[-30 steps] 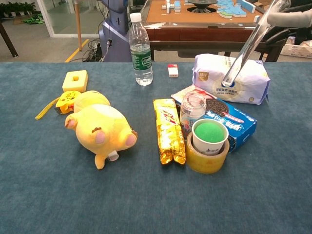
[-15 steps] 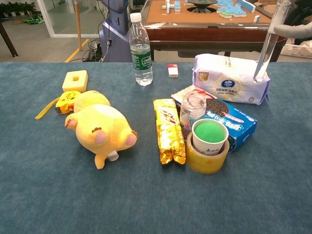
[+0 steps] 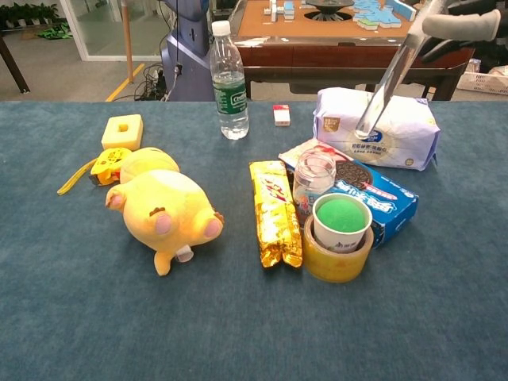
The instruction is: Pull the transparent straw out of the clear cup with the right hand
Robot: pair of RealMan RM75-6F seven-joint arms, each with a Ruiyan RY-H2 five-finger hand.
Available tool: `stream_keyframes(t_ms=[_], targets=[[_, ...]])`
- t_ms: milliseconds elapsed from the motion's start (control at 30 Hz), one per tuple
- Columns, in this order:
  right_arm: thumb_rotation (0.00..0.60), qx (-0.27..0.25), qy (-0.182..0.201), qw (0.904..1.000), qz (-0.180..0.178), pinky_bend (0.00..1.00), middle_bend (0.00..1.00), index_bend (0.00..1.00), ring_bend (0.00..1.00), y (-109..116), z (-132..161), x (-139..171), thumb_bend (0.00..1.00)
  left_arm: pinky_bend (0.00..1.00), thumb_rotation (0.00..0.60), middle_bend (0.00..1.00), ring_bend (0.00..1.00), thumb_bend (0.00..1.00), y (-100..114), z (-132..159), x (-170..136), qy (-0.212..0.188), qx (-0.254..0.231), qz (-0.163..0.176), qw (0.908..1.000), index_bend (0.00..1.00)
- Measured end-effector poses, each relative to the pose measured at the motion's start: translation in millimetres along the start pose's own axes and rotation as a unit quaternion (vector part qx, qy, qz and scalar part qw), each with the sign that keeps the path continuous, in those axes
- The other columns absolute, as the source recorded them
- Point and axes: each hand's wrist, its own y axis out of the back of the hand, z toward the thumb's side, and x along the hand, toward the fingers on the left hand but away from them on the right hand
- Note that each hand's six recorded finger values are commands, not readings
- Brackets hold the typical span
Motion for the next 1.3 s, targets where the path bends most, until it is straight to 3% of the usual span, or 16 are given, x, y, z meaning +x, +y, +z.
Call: stream_keyframes(t_ms=[233,733,1300], targets=[[0.6,0.037,0.019,0.9991,0.01,0.3,0.47,0.72,0.39,-26,8,-18,0.62,0.05,0.6,0.21,0.16,0.24,-2,-3,-1,0.003,-0.001,-0.001,1.0,0.25],[0.6,0.046,0.021,0.998,0.038,0.3,0.47,0.72,0.39,-65,1,-42,0.62,0.05,0.6,0.21,0.16,0.24,-4,-10,-3,0.01,-0.003,-0.001,0.9999,0.25],[0.6,0.078,0.007,0.9952,0.058,0.3,0.46,0.72,0.39,-81,-21,-46,0.62,0.05,0.6,0.21,0.16,0.24,-8,-14,-5,0.015,-0.003,-0.005,0.9999,0.25]])
